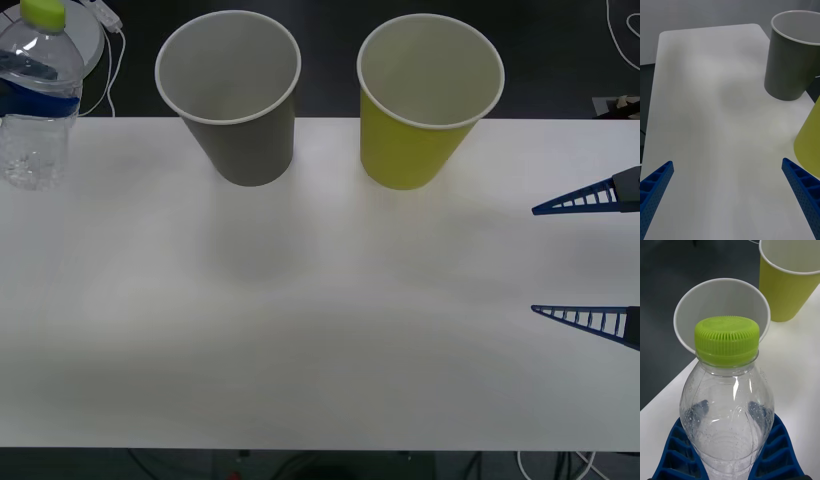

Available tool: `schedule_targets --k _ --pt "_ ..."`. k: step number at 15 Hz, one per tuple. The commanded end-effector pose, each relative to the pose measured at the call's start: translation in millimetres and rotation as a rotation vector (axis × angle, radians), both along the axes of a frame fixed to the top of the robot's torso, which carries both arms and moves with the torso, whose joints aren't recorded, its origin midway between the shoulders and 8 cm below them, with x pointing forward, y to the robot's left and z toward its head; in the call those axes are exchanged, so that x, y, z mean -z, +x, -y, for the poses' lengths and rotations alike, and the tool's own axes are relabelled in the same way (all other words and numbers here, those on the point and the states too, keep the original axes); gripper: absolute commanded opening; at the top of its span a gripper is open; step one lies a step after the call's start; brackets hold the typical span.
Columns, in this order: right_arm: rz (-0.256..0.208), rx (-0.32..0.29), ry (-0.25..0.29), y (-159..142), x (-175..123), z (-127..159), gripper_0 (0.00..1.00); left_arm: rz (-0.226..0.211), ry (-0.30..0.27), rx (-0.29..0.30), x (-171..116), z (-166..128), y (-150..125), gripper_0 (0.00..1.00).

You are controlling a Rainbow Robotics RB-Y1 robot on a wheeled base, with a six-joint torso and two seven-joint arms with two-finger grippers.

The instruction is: Put the can into the green bin and the plastic bottle into the gray bin

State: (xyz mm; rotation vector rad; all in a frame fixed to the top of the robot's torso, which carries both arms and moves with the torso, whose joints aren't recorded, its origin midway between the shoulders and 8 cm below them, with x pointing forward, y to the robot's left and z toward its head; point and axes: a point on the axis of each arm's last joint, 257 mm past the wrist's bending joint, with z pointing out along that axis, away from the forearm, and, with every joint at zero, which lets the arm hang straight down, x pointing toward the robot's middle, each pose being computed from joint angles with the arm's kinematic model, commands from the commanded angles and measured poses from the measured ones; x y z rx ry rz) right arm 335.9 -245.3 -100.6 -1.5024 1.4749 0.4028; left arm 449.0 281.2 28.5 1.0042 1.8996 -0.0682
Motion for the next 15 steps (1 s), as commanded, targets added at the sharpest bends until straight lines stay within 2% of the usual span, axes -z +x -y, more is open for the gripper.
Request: schedule_targets --k 1,8,12,15 --pt "0.000 0.000 0.000 0.0 0.0 0.0 1.00 -0.013 0.023 0.005 -10.5 1.3 10.6 0.00" --pt "0.000 0.000 0.000 0.0 0.0 0.0 1.00 -0.050 0.028 0.032 -27.0 20.2 42.5 0.00" --pt "0.000 0.000 0.000 0.0 0.0 0.0 1.00 -0.087 0.096 0.045 -43.7 32.1 58.5 0.00" --pt "0.000 0.000 0.000 0.0 0.0 0.0 1.00 -0.108 0.102 0.047 -52.3 46.3 75.0 0.00"
